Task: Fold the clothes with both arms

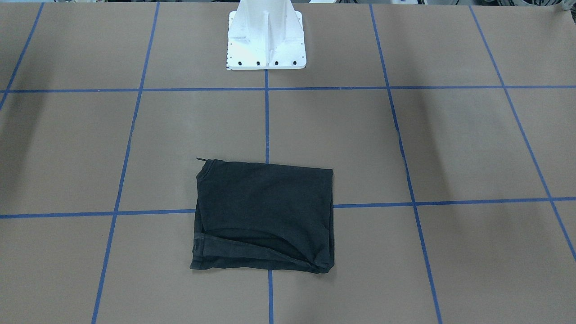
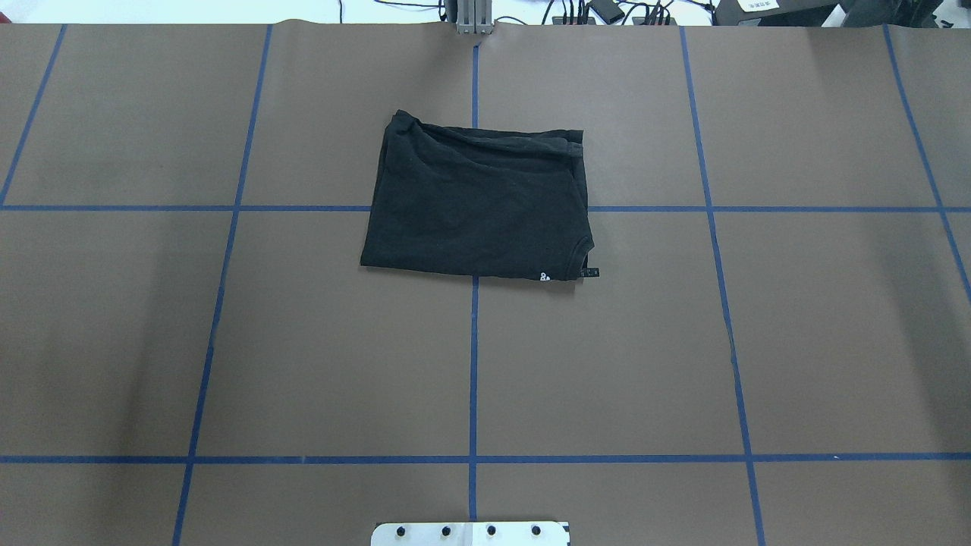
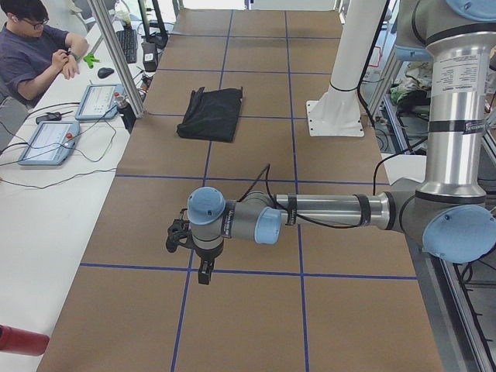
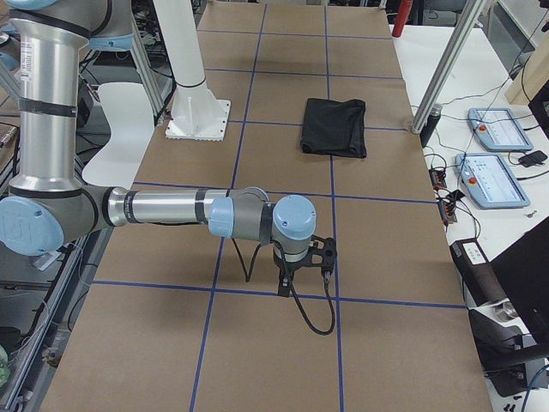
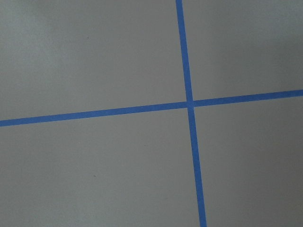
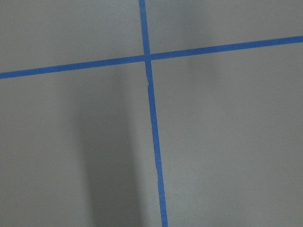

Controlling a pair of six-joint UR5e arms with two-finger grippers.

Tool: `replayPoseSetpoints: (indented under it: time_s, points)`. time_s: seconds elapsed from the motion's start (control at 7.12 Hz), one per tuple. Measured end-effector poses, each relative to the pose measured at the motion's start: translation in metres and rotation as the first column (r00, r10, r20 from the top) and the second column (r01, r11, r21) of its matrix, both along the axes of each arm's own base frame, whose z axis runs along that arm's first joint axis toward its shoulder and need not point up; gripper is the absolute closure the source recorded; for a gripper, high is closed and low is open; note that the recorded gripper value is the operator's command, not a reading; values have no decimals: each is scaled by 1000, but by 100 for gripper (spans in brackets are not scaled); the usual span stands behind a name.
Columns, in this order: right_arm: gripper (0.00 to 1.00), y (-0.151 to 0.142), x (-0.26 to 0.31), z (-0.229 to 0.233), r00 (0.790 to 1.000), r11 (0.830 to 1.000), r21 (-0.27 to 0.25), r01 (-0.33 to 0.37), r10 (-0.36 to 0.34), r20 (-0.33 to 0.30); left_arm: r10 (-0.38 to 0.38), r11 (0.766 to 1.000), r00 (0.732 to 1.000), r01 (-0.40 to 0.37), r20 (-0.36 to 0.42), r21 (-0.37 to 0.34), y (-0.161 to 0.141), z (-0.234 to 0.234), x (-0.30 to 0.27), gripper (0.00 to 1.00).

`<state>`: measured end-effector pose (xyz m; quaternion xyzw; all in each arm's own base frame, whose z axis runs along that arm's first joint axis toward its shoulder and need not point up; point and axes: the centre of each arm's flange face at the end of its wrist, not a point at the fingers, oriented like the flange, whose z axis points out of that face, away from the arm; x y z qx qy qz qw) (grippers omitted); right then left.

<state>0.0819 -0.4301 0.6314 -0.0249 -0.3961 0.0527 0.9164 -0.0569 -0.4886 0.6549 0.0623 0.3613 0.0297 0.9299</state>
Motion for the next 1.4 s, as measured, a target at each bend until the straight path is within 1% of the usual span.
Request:
replayPoseSetpoints:
  time_s: [0.42, 0.56, 0.98, 1.4]
  points:
    - [0, -4, 5, -7, 998, 1000, 20, 2, -1, -70, 1, 1000, 1000, -1, 0, 1, -1, 1, 0, 0]
    - [0, -8, 6, -11, 997, 1000, 31, 2, 0, -80, 1, 1000, 1000, -1, 1, 8, -1, 0, 0, 0]
    - [0, -19, 7, -25, 996, 998, 61, 2, 3, -85, -3, 998, 1000, 2, 3, 60, -14, -23, 0, 0]
    - [0, -20, 6, -28, 997, 998, 70, 4, 2, -80, -4, 997, 1000, 4, 7, 72, -17, -28, 0, 0]
